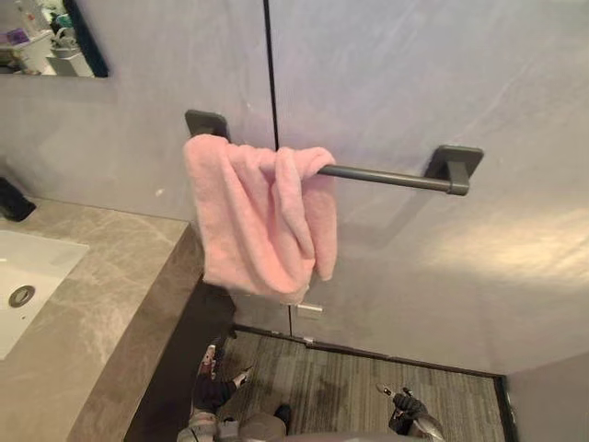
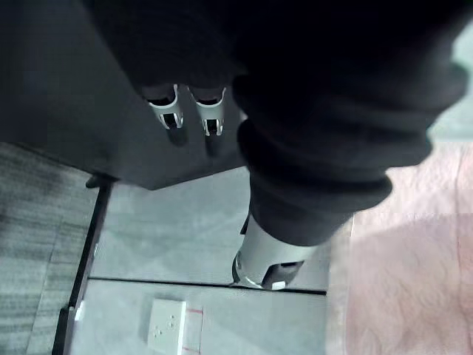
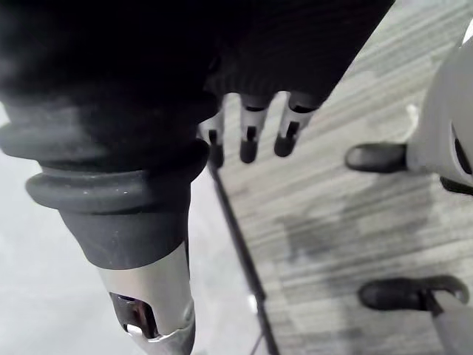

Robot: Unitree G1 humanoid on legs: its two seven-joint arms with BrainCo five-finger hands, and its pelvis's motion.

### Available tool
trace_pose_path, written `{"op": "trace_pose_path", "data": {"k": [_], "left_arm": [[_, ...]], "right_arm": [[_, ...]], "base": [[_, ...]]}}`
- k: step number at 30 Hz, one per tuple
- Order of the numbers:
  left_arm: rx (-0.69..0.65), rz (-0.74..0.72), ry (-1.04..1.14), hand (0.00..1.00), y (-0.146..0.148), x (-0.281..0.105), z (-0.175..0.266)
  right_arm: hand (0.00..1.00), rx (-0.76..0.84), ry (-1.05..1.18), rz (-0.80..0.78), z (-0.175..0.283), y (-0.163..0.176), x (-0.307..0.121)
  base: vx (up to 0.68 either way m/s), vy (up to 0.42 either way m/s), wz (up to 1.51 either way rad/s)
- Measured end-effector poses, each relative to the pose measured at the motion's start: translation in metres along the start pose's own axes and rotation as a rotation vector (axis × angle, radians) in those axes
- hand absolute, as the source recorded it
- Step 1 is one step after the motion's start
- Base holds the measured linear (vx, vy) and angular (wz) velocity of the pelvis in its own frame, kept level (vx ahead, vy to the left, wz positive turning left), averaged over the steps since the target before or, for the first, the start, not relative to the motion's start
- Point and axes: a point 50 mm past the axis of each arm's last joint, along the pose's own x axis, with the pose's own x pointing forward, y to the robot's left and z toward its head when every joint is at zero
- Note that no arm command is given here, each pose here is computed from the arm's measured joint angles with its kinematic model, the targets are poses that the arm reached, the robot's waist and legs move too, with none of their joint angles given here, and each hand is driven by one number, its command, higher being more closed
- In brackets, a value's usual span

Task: Organize washtable

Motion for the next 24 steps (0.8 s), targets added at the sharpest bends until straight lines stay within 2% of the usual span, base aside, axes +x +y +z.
{"op": "trace_pose_path", "data": {"k": [2, 9, 11, 13, 15, 17, 20, 24], "left_arm": [[0.000, 0.015, -0.043, 0.00, 0.001, 0.000, 0.010], [-0.063, 0.000, -0.466, 0.00, -0.004, -0.012, 0.098], [-0.057, 0.057, -0.558, 0.00, 0.009, -0.013, 0.116], [-0.028, 0.206, -0.638, 0.00, 0.036, -0.014, 0.131], [0.013, 0.465, -0.732, 0.00, 0.081, -0.019, 0.148], [-0.004, 0.648, -0.806, 0.00, 0.110, -0.028, 0.159], [-0.099, 0.700, -0.866, 0.00, 0.120, -0.032, 0.164], [-0.212, 0.618, -0.864, 0.00, 0.119, -0.030, 0.163]], "right_arm": [[0.00, -0.007, -0.013, -0.002, 0.003, 0.000, 0.000], [0.00, -0.046, -0.105, 0.038, 0.031, 0.019, 0.004], [0.00, -0.057, -0.096, 0.027, 0.030, 0.015, 0.005], [0.00, -0.067, -0.078, 0.011, 0.027, 0.010, 0.006], [0.00, -0.077, -0.044, -0.023, 0.020, -0.003, 0.007], [0.00, -0.078, -0.019, -0.050, 0.014, -0.014, 0.006], [0.00, -0.046, -0.001, -0.064, 0.010, -0.023, 0.006], [0.00, -0.036, -0.002, -0.060, 0.013, -0.025, 0.006]], "base": [[0.00, -0.001, 0.42], [0.02, 0.002, 0.07], [0.02, 0.002, -0.04], [0.01, -0.002, -0.02], [0.00, 0.000, 0.00], [0.02, -0.014, 0.05], [0.01, -0.001, 0.03], [0.00, 0.000, 0.00]]}}
